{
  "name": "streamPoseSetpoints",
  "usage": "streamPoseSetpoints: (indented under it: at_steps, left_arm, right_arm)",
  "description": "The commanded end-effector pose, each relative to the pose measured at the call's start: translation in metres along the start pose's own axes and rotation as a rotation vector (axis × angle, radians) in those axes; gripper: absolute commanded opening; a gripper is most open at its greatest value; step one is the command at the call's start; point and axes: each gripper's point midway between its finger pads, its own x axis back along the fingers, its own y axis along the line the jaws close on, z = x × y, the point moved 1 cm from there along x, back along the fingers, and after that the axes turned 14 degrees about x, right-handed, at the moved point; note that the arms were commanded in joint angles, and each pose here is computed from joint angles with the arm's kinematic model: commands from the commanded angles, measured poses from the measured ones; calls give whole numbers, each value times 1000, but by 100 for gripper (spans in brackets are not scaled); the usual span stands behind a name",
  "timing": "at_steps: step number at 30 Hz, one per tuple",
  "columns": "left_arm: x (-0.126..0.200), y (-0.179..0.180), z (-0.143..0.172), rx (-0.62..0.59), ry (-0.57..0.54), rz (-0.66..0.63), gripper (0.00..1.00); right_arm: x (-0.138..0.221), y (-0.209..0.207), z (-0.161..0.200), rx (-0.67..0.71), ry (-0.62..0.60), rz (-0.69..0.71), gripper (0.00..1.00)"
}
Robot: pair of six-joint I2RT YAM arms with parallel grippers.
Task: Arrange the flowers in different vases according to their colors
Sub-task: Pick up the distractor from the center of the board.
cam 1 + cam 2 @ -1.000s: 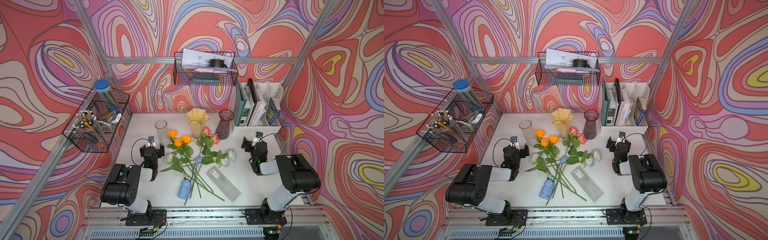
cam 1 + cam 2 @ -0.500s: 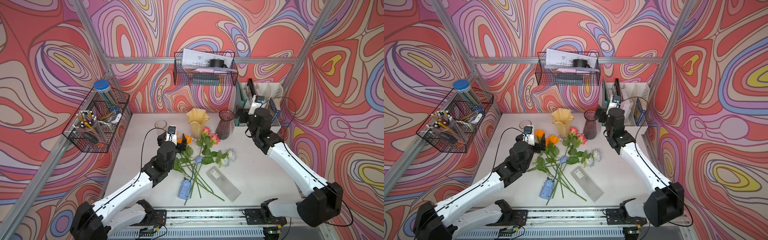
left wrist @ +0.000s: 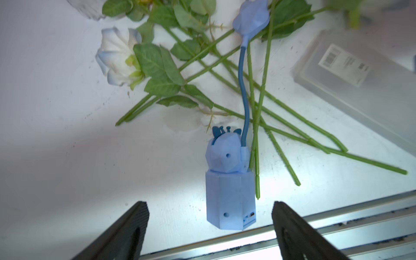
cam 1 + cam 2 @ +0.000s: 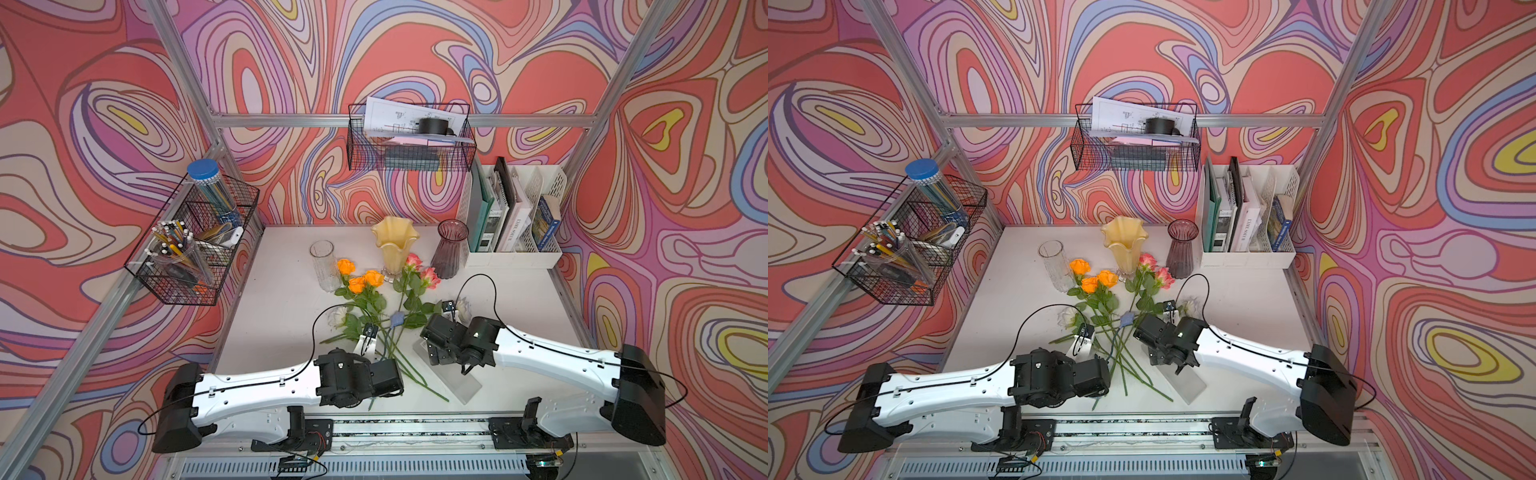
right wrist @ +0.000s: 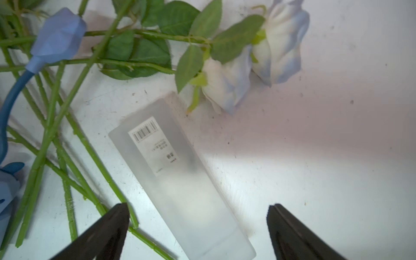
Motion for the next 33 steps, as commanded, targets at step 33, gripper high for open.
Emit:
streamPoseSetpoints:
  at_steps: [33]
  left_arm:
    - [-79, -7, 52, 145, 176, 22, 83]
  right_arm:
    - [-84, 27, 0, 19, 128, -61, 97]
